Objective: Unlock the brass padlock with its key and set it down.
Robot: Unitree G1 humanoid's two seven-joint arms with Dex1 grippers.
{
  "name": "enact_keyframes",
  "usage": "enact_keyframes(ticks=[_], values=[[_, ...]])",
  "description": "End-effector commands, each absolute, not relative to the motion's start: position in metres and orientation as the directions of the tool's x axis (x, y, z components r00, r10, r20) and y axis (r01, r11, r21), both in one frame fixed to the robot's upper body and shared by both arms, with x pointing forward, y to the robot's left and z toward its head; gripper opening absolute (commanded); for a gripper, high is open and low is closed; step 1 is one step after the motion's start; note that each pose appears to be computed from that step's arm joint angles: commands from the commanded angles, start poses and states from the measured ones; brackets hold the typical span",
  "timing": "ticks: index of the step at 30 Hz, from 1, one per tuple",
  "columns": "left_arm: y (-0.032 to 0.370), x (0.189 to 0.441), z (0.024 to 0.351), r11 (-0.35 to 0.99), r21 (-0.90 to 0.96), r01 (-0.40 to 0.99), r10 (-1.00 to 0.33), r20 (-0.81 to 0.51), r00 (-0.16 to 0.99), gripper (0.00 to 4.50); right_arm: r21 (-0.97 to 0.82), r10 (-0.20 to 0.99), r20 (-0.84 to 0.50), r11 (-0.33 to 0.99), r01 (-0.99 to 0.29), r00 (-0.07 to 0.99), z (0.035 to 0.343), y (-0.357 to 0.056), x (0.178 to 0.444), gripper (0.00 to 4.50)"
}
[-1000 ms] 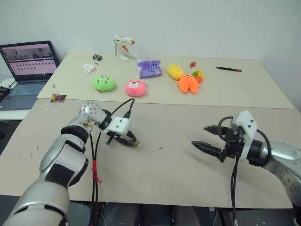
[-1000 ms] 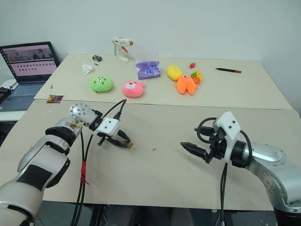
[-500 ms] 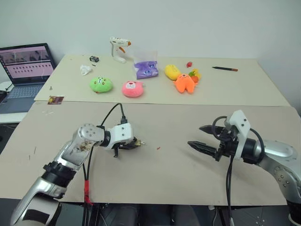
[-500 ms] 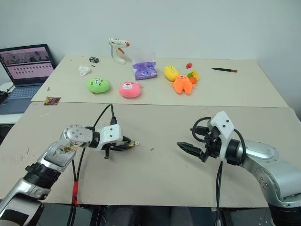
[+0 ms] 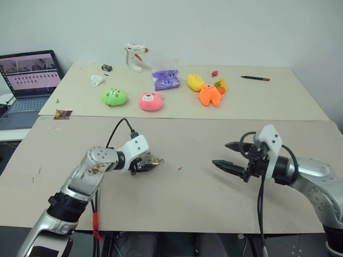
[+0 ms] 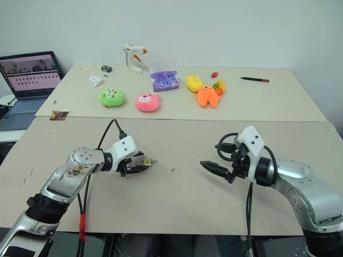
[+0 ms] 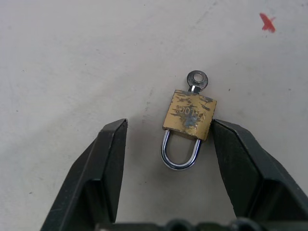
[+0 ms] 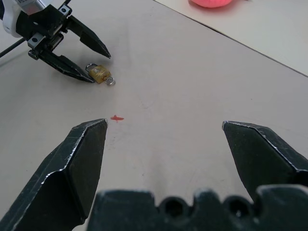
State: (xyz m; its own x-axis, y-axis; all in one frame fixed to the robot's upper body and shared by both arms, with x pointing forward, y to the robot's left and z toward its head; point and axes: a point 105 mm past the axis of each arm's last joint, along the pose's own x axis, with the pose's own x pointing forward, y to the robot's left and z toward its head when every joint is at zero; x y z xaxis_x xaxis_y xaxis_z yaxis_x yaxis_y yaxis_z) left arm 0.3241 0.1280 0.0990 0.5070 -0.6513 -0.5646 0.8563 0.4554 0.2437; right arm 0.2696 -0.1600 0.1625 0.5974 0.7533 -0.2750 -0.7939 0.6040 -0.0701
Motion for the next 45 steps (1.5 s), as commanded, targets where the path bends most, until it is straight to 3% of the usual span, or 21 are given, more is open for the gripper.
enact_keyframes(ticks=[1, 8, 13, 18, 23, 31, 45], values=[[0.124, 0.332, 0.118, 0.442, 0.263, 0.858, -0.699, -0.498, 0.513, 2.89, -0.112, 0.761, -0.238, 0.596, -0.795, 0.603, 0.172, -0.157, 0.269, 4.50], [0.126, 0.328, 0.114, 0.283, 0.348, 0.894, -0.727, -0.530, 0.437, 2.89, -0.111, 0.756, -0.240, 0.601, -0.791, 0.609, 0.170, -0.158, 0.268, 4.50], [0.130, 0.330, 0.111, 0.325, 0.337, 0.883, -0.711, -0.529, 0.464, 2.89, -0.111, 0.752, -0.243, 0.606, -0.788, 0.613, 0.169, -0.160, 0.268, 4.50], [0.151, 0.340, 0.097, 0.487, 0.343, 0.803, -0.588, -0.552, 0.592, 2.89, -0.111, 0.751, -0.243, 0.607, -0.787, 0.613, 0.169, -0.159, 0.268, 4.50], [0.128, 0.335, 0.101, 0.571, 0.293, 0.767, -0.605, -0.481, 0.634, 2.89, -0.113, 0.752, -0.244, 0.605, -0.788, 0.612, 0.169, -0.159, 0.270, 4.50], [0.104, 0.319, 0.111, 0.527, 0.282, 0.802, -0.695, -0.400, 0.598, 2.89, -0.116, 0.763, -0.245, 0.590, -0.799, 0.598, 0.171, -0.156, 0.271, 4.50], [0.118, 0.326, 0.107, 0.509, 0.299, 0.807, -0.689, -0.420, 0.590, 2.89, -0.113, 0.756, -0.257, 0.595, -0.795, 0.602, 0.169, -0.158, 0.267, 4.50]])
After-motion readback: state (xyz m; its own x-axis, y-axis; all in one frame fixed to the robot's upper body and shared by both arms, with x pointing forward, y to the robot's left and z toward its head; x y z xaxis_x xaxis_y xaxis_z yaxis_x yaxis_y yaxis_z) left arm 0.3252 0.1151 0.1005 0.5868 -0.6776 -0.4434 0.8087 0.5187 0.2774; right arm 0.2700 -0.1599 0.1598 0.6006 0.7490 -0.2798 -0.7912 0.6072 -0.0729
